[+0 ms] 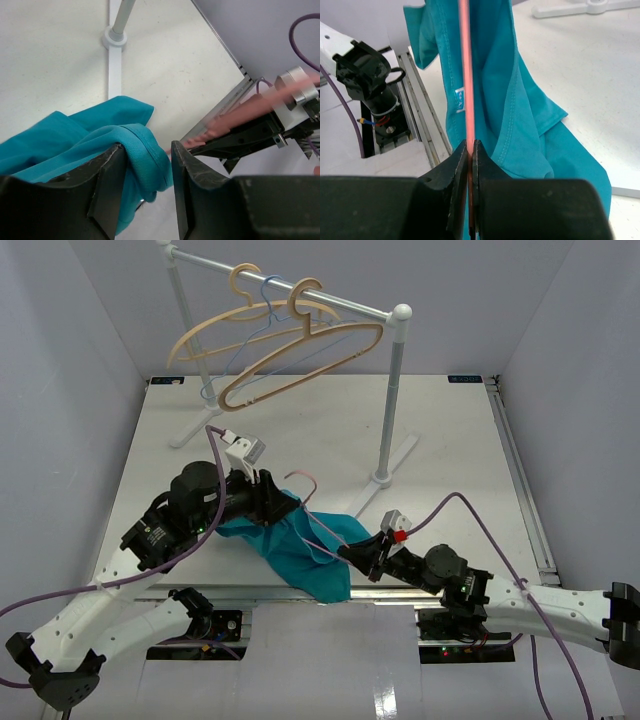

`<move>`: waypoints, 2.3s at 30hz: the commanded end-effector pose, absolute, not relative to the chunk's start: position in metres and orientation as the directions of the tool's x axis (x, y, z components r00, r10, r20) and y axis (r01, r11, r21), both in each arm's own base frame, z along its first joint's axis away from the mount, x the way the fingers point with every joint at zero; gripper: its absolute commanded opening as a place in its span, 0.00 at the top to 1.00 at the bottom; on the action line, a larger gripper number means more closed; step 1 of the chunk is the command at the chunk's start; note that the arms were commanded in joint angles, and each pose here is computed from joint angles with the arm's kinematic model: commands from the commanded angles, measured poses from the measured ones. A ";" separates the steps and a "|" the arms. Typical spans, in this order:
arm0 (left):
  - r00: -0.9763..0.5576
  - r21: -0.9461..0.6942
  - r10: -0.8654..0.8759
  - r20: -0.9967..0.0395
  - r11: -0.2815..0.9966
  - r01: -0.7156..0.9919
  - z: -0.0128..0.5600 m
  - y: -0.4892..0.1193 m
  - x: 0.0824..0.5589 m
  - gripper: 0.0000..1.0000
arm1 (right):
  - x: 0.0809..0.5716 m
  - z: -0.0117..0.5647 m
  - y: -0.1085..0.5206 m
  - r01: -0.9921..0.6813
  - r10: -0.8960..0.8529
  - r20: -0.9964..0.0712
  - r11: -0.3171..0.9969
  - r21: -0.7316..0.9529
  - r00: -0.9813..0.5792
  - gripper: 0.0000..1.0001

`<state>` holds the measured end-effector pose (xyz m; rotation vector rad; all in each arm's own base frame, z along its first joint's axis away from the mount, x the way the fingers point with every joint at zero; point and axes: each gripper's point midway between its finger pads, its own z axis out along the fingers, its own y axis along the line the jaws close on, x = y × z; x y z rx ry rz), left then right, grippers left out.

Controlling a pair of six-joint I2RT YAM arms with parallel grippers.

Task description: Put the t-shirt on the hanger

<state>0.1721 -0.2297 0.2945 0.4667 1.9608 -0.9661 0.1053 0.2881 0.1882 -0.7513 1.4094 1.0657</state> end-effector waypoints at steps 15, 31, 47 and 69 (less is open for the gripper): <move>-0.342 -0.142 0.203 -0.918 0.635 0.759 0.332 -0.199 0.163 0.32 | 0.108 0.262 0.255 -0.906 0.488 -0.873 0.375 0.197 0.012 0.92; 0.253 0.346 0.307 -0.917 0.299 0.889 0.389 -0.211 0.146 0.35 | 0.080 0.246 0.266 -0.961 0.412 -0.911 0.239 0.140 -0.030 0.92; 0.281 0.320 0.343 -0.896 0.060 0.946 0.335 -0.225 0.119 0.35 | 0.074 0.240 0.262 -0.968 0.384 -0.923 0.222 0.121 -0.028 0.92; 0.205 0.207 0.374 -0.905 -0.036 0.978 0.306 -0.235 0.108 0.38 | 0.061 0.238 0.269 -0.983 0.331 -0.943 0.155 0.100 -0.043 0.92</move>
